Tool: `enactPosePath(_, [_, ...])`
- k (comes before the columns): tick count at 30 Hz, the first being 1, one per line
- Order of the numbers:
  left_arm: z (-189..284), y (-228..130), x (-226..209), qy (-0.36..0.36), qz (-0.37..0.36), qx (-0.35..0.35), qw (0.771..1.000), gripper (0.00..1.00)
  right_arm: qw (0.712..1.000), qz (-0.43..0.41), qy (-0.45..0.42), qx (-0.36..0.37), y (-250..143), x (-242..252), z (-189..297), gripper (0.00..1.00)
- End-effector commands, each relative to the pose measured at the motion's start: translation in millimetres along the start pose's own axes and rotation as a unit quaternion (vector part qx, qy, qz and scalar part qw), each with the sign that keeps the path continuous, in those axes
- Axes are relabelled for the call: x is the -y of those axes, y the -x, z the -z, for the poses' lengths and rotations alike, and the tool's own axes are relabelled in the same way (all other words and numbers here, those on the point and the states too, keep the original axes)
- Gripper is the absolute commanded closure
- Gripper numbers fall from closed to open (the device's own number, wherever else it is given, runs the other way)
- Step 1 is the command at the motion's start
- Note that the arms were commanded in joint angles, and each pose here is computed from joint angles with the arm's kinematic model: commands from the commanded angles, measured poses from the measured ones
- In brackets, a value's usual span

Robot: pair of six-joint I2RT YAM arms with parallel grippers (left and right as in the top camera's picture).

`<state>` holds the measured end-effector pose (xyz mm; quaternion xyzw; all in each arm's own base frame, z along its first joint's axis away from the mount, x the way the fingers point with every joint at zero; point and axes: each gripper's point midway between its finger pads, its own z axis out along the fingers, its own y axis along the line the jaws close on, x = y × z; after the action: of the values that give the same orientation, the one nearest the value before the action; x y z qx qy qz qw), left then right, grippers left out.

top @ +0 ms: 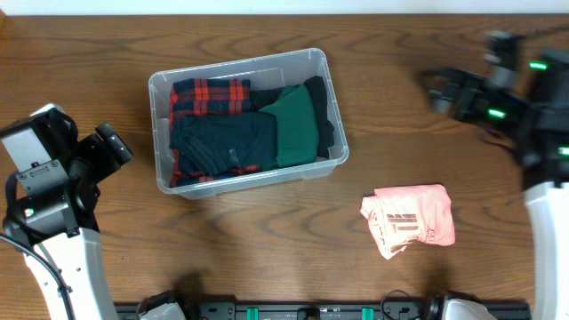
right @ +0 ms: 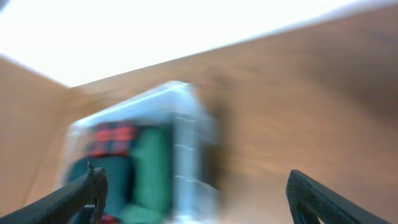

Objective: Pack container
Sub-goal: 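Open the right gripper and retract it to the right, then lower the right gripper onto the pink garment and grasp it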

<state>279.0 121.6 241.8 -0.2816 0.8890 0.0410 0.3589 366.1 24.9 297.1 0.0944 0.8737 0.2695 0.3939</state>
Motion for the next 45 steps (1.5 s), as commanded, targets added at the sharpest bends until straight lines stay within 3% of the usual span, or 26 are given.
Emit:
enactPosePath(1, [4, 5, -4, 0.009, 0.003, 0.008, 1.000, 0.02, 0.997, -0.031, -0.065, -0.038, -16, 66, 11, 0.10])
enactPosePath(4, [3, 5, -4, 0.009, 0.004, 0.007, 1.000, 0.02, 0.984, -0.081, -0.127, -0.095, -46, 112, 13, 0.10])
enactPosePath(8, [4, 5, -4, 0.009, 0.003, 0.008, 1.000, 0.02, 0.965, -0.078, -0.190, -0.163, -82, 162, 2, 0.06])
enactPosePath(18, [4, 5, -4, 0.009, 0.003, 0.008, 1.000, 0.02, 0.952, -0.024, -0.122, -0.281, -135, 202, -54, 0.01])
enactPosePath(27, [4, 5, -4, 0.009, 0.003, 0.008, 1.000, 0.02, 0.931, 0.011, -0.007, -0.366, -181, 184, -66, 0.03])
enactPosePath(36, [4, 5, -4, 0.009, 0.003, 0.008, 1.000, 0.02, 0.879, -0.003, -0.052, -0.475, -227, 188, -32, 0.01])
enactPosePath(43, [4, 5, -4, 0.009, 0.003, 0.008, 1.000, 0.02, 0.850, -0.014, -0.068, -0.522, -261, 193, -15, 0.08])
enactPosePath(45, [3, 5, -4, 0.009, 0.003, 0.007, 1.000, 0.02, 0.849, -0.018, -0.066, -0.524, -271, 194, -16, 0.14])
